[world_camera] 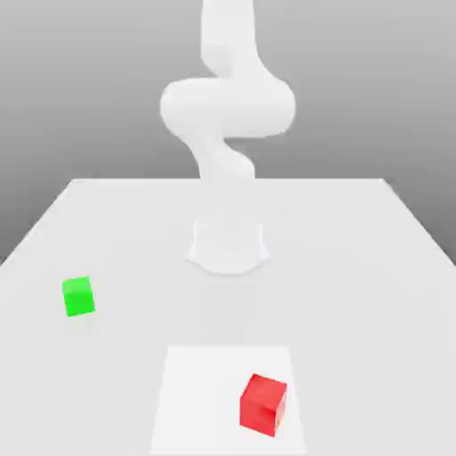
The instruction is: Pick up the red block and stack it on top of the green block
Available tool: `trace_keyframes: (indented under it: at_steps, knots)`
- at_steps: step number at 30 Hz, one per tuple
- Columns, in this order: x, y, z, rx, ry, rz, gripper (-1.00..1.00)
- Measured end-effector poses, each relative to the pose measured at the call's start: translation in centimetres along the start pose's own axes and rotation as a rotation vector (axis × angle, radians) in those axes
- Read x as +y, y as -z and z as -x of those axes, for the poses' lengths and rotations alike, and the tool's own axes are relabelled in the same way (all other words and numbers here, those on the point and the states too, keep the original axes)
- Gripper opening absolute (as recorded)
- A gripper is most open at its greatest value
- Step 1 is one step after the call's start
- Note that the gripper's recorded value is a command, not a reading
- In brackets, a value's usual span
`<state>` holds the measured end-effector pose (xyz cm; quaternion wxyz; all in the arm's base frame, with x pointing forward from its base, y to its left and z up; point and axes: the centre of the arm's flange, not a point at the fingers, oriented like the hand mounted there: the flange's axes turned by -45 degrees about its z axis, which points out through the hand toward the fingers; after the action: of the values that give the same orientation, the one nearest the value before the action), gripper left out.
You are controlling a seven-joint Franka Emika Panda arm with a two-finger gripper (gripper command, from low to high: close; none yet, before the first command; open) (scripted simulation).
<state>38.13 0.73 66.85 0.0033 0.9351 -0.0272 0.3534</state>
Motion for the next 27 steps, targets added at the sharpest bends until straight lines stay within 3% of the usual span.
trace_keyframes:
  at_steps: [10, 22, 27]
  knots:
    - [-1.8, -20.5, 6.5, -0.306, -0.135, 0.089, 0.0]
    - [-3.5, -37.1, 23.2, -0.664, -0.31, 0.137, 0.0]
    - [-3.8, -41.5, 28.3, -0.71, -0.339, 0.14, 0.0]
